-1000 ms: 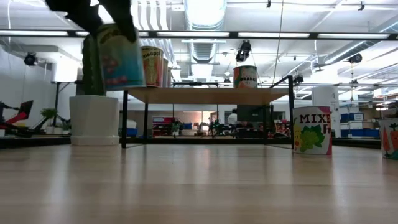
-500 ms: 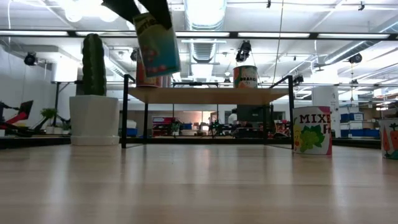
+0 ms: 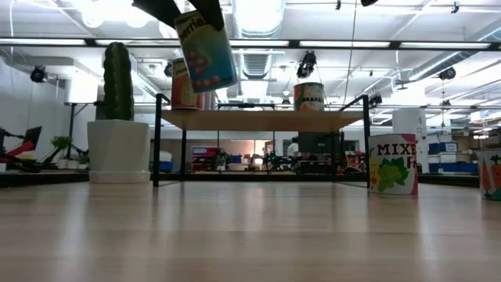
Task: Pick and place cans onto a shelf
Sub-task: Put the canned cherries on the shelf
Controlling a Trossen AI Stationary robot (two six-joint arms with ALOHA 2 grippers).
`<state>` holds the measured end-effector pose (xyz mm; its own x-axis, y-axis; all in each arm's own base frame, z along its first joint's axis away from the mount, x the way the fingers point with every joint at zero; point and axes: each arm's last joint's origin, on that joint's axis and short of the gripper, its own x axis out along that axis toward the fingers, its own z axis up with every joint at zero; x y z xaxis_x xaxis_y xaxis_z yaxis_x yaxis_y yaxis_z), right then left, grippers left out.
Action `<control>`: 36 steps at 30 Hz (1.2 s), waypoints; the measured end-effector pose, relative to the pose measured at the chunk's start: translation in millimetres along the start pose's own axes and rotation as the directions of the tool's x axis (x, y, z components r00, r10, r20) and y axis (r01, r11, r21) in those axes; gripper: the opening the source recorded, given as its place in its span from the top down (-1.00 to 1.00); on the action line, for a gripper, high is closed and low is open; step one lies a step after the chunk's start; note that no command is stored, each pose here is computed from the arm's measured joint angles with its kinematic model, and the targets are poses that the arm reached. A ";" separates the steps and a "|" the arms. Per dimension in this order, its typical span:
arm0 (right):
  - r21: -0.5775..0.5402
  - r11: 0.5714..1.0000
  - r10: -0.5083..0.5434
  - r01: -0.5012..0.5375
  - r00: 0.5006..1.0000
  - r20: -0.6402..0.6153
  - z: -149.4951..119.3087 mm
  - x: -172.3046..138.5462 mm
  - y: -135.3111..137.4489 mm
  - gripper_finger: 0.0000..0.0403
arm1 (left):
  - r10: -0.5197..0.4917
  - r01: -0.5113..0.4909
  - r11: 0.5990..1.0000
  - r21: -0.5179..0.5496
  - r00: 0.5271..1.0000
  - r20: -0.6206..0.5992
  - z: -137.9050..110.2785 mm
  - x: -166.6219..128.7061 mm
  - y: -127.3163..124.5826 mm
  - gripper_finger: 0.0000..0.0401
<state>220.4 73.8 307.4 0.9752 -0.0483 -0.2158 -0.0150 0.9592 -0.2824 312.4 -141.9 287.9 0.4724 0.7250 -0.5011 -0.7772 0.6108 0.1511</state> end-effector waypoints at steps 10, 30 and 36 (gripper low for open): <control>0.022 1.000 0.008 -0.007 0.999 -0.046 -5.7 0.3 1.3 0.96 | -0.021 0.022 0.999 -0.038 1.000 0.008 1.3 0.0 -3.5 -0.56; -0.016 1.000 0.010 -0.011 0.995 -0.101 -3.7 -4.6 -1.6 0.96 | -0.061 0.049 0.994 0.099 0.991 0.123 120.4 -2.0 14.3 -0.56; -0.018 1.000 0.011 -0.013 0.994 -0.109 -4.1 -6.9 -2.5 0.96 | -0.002 -0.004 0.997 0.077 0.997 0.077 144.2 29.0 36.3 -0.56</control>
<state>212.8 70.6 305.7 0.9451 -0.0683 -0.3195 -0.0312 0.9546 -0.2964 357.9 -52.8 401.7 0.5046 0.7464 -0.4339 -0.7450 0.6304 0.2181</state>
